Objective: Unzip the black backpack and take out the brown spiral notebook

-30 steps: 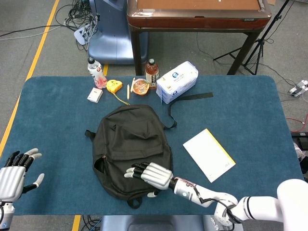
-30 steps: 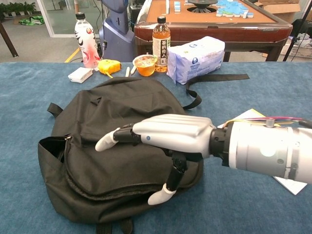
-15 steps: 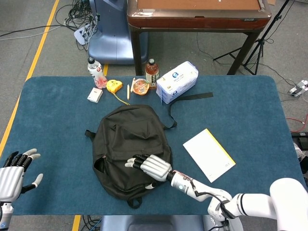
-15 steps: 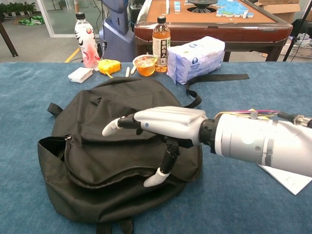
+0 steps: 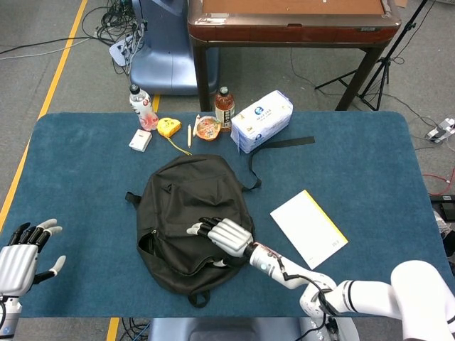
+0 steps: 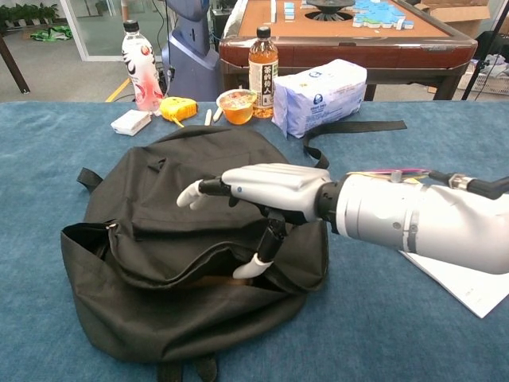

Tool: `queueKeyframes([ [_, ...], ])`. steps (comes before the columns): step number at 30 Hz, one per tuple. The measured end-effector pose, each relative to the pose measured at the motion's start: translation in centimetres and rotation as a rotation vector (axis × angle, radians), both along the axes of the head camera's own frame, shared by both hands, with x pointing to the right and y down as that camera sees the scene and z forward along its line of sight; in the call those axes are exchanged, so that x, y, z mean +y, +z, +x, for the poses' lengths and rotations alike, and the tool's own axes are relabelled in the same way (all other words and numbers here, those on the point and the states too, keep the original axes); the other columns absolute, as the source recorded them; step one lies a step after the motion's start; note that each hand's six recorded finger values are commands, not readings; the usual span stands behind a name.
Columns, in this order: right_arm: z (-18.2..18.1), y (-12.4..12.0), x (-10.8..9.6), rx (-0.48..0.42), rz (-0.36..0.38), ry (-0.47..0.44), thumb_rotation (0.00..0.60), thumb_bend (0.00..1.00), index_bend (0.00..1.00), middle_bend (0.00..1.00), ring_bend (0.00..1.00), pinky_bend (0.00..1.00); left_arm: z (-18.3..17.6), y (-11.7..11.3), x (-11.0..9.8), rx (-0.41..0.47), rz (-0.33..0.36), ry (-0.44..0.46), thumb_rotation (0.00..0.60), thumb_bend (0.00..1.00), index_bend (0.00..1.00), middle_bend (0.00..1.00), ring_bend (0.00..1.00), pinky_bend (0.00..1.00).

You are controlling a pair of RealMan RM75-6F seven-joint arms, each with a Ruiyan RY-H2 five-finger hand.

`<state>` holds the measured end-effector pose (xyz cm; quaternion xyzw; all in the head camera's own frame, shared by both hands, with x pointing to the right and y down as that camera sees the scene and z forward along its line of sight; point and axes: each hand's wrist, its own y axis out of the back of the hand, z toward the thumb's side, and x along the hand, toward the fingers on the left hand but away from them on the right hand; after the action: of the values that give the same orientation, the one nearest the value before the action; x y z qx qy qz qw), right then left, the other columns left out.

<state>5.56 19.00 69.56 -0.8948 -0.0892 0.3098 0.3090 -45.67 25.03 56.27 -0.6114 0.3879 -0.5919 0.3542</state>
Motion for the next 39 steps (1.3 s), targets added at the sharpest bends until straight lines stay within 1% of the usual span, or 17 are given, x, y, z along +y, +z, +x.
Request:
queueKeyframes([
  [3, -0.6, 0.2, 0.2, 0.010, 0.022, -0.014, 0.600, 0.36, 0.20, 0.20, 0.10, 0.21, 0.0, -0.1, 0.1, -0.001, -0.001, -0.002, 0.600, 0.26, 0.28, 0.22, 0.21, 0.09],
  [5, -0.9, 0.2, 0.3, 0.015, 0.035, -0.023, 0.600, 0.41, 0.26, 0.21, 0.10, 0.22, -0.1, -0.1, 0.2, -0.002, -0.001, -0.004, 0.600, 0.26, 0.28, 0.22, 0.21, 0.09],
  [7, -1.2, 0.3, 0.4, 0.022, 0.052, -0.032, 0.600, 0.43, 0.30, 0.21, 0.10, 0.23, -0.1, -0.2, 0.2, -0.002, 0.000, -0.005, 0.600, 0.26, 0.28, 0.22, 0.21, 0.09],
  [12, -1.8, 0.6, 1.0, 0.047, 0.071, -0.054, 0.600, 0.39, 0.36, 0.23, 0.10, 0.24, -0.1, -0.3, 0.2, 0.002, 0.005, -0.003, 0.600, 0.26, 0.28, 0.22, 0.21, 0.09],
  [17, -2.0, 1.0, 1.6, 0.075, 0.087, -0.076, 0.600, 0.39, 0.42, 0.25, 0.10, 0.25, -0.2, -0.4, 0.4, 0.001, 0.002, -0.008, 0.600, 0.26, 0.28, 0.22, 0.21, 0.09],
  [19, -2.1, 1.2, 1.8, 0.088, 0.097, -0.086, 0.600, 0.42, 0.45, 0.27, 0.12, 0.26, -0.2, -0.4, 0.4, 0.003, 0.003, -0.007, 0.600, 0.26, 0.28, 0.22, 0.21, 0.09],
  [22, -2.4, 1.4, 2.1, 0.100, 0.118, -0.093, 0.600, 0.51, 0.52, 0.31, 0.16, 0.30, -0.1, -0.5, 0.4, 0.006, 0.006, -0.006, 0.600, 0.26, 0.28, 0.22, 0.21, 0.09],
  [25, -2.7, 1.6, 2.1, 0.103, 0.140, -0.087, 0.600, 0.58, 0.61, 0.38, 0.23, 0.34, -0.2, -0.5, 0.4, 0.005, 0.008, -0.007, 0.600, 0.26, 0.28, 0.22, 0.21, 0.09],
  [28, -2.8, 1.6, 1.8, 0.099, 0.158, -0.069, 0.600, 0.62, 0.71, 0.47, 0.31, 0.39, -0.3, -0.7, 0.4, 0.003, 0.010, -0.008, 0.600, 0.26, 0.28, 0.22, 0.21, 0.09],
  [31, -2.8, 1.3, 1.3, 0.087, 0.165, -0.039, 0.600, 0.64, 0.77, 0.53, 0.38, 0.42, -0.4, -0.7, 0.1, 0.004, 0.009, 0.000, 0.600, 0.26, 0.28, 0.22, 0.21, 0.09],
  [35, -2.5, 0.7, 0.1, 0.063, 0.159, 0.020, 0.600, 0.65, 0.79, 0.57, 0.43, 0.44, -0.2, -0.5, -0.7, 0.024, 0.012, 0.022, 0.600, 0.26, 0.28, 0.22, 0.21, 0.09],
  [39, -1.7, -0.4, -2.6, 0.044, 0.186, 0.109, 0.600, 0.65, 0.80, 0.57, 0.44, 0.46, 0.5, -0.3, -1.9, 0.068, 0.021, 0.056, 0.600, 0.26, 0.29, 0.22, 0.21, 0.09],
])
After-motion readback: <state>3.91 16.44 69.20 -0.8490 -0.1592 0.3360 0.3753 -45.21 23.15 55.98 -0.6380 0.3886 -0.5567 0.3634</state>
